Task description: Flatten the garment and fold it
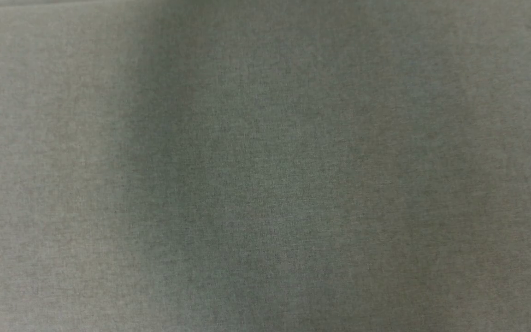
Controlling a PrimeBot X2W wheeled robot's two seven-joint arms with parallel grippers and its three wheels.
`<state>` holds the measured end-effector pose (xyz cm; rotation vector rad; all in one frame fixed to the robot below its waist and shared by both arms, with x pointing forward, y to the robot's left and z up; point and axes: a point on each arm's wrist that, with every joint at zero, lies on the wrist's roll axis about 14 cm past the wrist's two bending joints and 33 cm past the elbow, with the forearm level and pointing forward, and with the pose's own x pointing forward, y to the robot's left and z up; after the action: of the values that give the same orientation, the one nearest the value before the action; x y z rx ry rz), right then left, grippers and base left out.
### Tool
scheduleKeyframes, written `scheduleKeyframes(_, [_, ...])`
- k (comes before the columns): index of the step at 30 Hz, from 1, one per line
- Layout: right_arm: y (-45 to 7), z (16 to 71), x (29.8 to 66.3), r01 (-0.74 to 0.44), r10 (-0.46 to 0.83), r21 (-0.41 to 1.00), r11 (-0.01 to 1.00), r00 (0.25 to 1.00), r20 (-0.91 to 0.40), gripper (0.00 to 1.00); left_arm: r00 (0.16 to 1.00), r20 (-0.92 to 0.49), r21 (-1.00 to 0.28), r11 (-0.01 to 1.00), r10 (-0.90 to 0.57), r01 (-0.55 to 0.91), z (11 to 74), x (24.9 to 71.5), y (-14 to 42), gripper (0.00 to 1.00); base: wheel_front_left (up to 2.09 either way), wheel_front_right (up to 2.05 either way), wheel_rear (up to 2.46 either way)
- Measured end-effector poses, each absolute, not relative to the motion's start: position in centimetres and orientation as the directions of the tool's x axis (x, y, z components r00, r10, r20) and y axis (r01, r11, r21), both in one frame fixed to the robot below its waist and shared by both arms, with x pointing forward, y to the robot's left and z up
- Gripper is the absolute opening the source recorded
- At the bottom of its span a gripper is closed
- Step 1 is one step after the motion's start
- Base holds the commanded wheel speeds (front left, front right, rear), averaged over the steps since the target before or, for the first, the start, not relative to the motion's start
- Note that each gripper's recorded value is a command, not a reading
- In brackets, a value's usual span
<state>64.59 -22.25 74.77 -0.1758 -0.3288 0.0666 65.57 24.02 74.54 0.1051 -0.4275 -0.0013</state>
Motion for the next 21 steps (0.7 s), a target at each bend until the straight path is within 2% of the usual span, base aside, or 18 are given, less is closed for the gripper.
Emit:
scheduleKeyframes(6, [-20.8, 68.6, 66.2, -0.097, 0.129, -0.168, 0.981, 0.973, 0.191, 0.00, 0.957, 0.288, 0.064, 0.998, -0.017, -0.001, 68.3, 66.7, 24.5, 0.00, 0.00, 0.00, 0.00])
scheduleKeyframes(11, [-19.5, 63.5, 65.3, -0.152, 0.168, -0.142, 0.978, 0.980, 0.107, 0.00, 0.983, 0.182, 0.011, 1.000, -0.022, 0.020, 62.8, 65.6, 24.7, 0.00, 0.00, 0.00, 0.00])
scheduleKeyframes(16, [-18.8, 58.6, 62.2, -0.200, 0.204, -0.107, 0.974, 0.978, 0.030, 0.00, 0.998, 0.064, -0.056, 0.998, -0.020, 0.024, 56.8, 62.0, 24.8, 0.00, 0.00, 0.00, 0.00])
scheduleKeyframes(21, [-18.4, 53.5, 56.9, -0.242, 0.239, -0.046, 0.969, 0.969, -0.065, 0.00, 0.998, -0.059, -0.117, 0.993, -0.024, 0.017, 50.7, 55.7, 24.6, 0.00, 0.00, 0.00, 0.00])
